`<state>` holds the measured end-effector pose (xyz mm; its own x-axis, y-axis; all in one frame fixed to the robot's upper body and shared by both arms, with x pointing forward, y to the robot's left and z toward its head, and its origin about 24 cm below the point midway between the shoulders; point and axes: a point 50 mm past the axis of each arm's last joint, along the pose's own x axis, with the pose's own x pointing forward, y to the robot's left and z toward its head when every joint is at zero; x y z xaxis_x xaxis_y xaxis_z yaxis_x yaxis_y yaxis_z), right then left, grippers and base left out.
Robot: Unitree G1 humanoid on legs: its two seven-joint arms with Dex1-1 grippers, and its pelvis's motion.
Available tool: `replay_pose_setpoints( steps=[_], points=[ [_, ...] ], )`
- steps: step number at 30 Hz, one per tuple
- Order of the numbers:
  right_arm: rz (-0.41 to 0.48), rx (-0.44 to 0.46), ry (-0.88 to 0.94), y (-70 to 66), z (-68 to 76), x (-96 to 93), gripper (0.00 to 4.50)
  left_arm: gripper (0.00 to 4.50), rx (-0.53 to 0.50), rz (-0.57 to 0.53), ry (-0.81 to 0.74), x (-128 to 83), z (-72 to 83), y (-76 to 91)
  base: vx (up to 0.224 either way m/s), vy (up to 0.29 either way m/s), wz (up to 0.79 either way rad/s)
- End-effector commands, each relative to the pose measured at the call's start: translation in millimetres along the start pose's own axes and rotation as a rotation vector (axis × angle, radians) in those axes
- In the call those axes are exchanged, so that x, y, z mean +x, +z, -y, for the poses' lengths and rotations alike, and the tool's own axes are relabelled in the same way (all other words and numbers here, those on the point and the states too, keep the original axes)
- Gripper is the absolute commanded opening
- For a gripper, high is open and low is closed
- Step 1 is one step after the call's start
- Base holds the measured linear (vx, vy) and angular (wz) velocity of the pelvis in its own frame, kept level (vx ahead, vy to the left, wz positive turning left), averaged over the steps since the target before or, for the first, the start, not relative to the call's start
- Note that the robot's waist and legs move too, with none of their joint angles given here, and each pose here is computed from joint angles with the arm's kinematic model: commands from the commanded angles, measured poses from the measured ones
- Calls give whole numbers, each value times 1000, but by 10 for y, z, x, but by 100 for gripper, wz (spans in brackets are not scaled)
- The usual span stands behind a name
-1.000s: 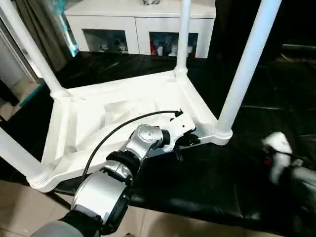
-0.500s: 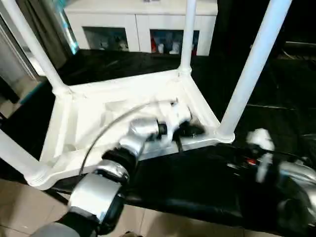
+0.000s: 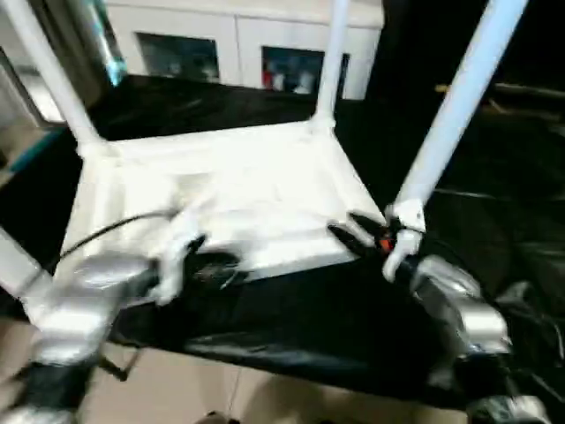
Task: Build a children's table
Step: Rotate table base
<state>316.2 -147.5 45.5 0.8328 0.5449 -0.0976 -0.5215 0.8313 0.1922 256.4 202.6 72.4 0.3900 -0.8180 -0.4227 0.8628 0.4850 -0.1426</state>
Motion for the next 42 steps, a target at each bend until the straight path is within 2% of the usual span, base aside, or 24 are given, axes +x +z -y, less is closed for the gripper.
replay_pose_setpoints(
  steps=[1,4,8,9,12,15,18,21,22,23,24,26,28,29,32,36,41,42],
  points=[
    [15,16,-82,16,73,19,278,231,1,-11,3,-55,44,43,0,0,0],
    [18,44,-172,6,106,95,278,249,-32,-70,27,-155,116,-50,0,0,0],
    [19,42,-272,-17,160,150,278,270,-53,-85,81,-225,172,-81,0,0,0],
    [21,37,-300,-21,183,155,278,288,-56,-98,95,-237,182,-103,0,0,0],
    [22,39,-343,-27,237,151,278,311,-43,-129,140,-251,165,-161,0,0,0],
    [25,27,-392,-15,323,122,278,345,-4,-130,231,-250,85,-164,0,0,0],
    [36,14,-439,23,430,72,278,355,31,-102,289,-233,11,-93,0,0,0],
    [43,-14,-506,84,613,-26,278,390,85,-63,316,-186,-37,3,0,0,0],
    [43,-15,-509,87,622,-32,278,390,88,-61,316,-184,-38,7,0,0,0],
    [46,-23,-540,117,709,-88,278,397,109,-39,319,-157,-45,41,0,0,0],
    [48,-29,-558,137,762,-123,278,422,116,-26,322,-141,-47,61,0,0,0],
    [49,-48,-597,184,876,-206,278,430,120,9,307,-107,-31,93,0,0,0],
    [52,-54,-612,205,919,-240,278,433,116,11,300,-109,-22,88,0,0,0],
    [56,-63,-641,247,997,-302,278,444,107,-2,289,-136,-4,55,0,0,0],
    [63,-76,-672,311,1101,-381,278,444,80,-35,250,-221,59,-21,0,0,0],
    [59,-94,-648,315,1117,-398,278,444,2,-94,120,-432,283,-157,0,0,0],
    [52,-112,-606,242,1040,-378,278,444,-43,-99,133,-563,310,-200,0,0,0],
    [71,-98,-585,187,967,-365,278,444,-64,-40,190,-651,254,-204,0,0,0]
  ],
)
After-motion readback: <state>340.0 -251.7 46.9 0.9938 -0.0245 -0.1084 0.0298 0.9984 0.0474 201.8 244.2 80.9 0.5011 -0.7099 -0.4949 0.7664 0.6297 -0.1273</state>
